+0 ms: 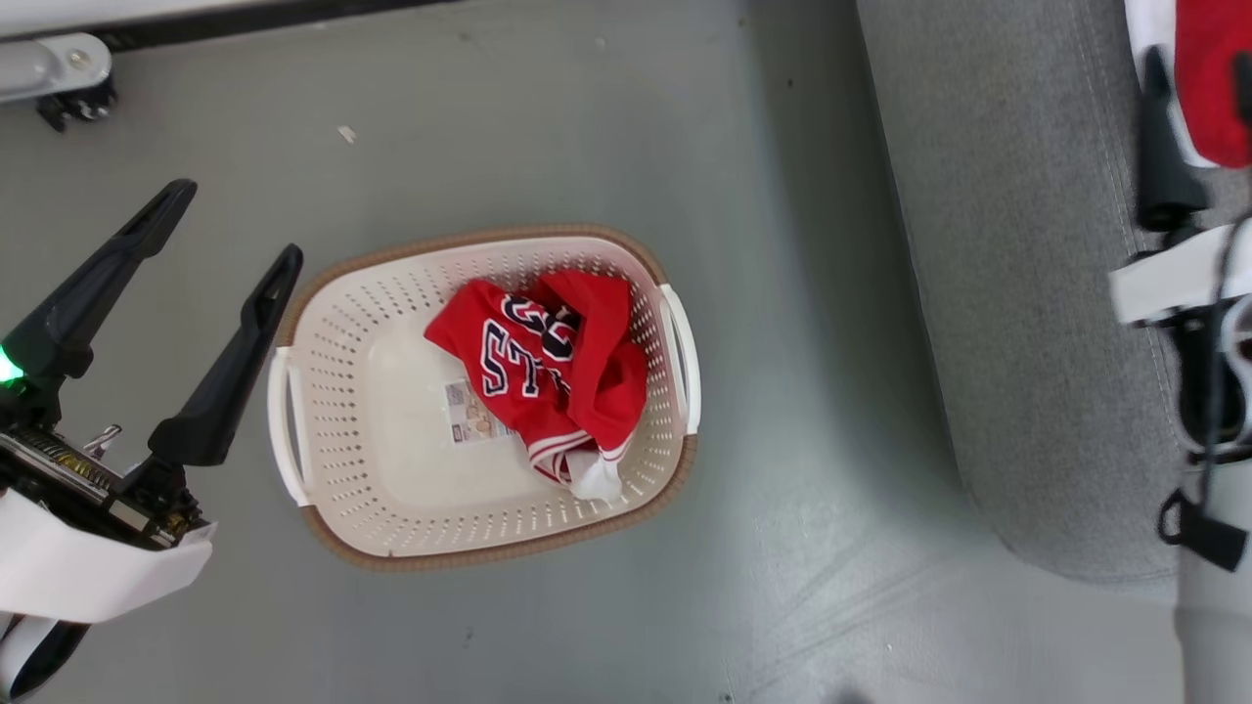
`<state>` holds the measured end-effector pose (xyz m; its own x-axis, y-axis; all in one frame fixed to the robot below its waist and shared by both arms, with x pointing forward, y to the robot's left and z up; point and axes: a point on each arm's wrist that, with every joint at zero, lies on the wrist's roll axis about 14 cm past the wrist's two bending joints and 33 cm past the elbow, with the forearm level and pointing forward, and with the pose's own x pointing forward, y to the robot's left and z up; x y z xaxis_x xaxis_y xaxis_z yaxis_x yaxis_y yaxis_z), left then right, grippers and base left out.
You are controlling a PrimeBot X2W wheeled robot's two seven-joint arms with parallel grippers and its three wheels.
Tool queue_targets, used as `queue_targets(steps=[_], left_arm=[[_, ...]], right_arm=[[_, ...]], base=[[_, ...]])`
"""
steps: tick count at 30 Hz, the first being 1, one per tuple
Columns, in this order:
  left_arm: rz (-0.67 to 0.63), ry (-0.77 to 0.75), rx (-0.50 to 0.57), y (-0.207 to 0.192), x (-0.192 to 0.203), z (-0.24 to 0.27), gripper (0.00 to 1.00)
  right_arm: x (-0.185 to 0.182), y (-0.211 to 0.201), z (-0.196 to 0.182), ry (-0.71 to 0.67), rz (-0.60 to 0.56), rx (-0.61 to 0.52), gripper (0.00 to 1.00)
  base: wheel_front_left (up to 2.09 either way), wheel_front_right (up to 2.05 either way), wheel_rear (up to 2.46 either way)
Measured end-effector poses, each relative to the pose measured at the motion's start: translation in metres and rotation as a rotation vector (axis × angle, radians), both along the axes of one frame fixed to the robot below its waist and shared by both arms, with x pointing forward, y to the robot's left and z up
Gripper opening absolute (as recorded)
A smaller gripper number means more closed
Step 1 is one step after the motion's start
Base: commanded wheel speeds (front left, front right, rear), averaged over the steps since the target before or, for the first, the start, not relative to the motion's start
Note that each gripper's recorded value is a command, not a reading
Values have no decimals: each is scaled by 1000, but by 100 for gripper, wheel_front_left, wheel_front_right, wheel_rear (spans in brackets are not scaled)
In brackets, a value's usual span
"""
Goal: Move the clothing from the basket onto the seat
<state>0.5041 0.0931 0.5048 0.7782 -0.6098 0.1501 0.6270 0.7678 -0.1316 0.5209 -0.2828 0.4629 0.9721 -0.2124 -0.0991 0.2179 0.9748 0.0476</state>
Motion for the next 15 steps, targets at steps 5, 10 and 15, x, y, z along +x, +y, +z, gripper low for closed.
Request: queue_targets(steps=[5, 10, 15], left_arm=[[79, 5, 0, 16, -2, 7, 100], [159, 33, -10, 34, -8, 10, 100], [226, 57, -16, 50, -18, 12, 100]], right_arm=[[9, 45, 17, -57, 131, 9, 100], [12, 77, 34, -108, 222, 0, 100], [9, 110, 49, -165, 310, -8, 100]], base=[[0, 0, 0], [0, 0, 0], [0, 0, 0]])
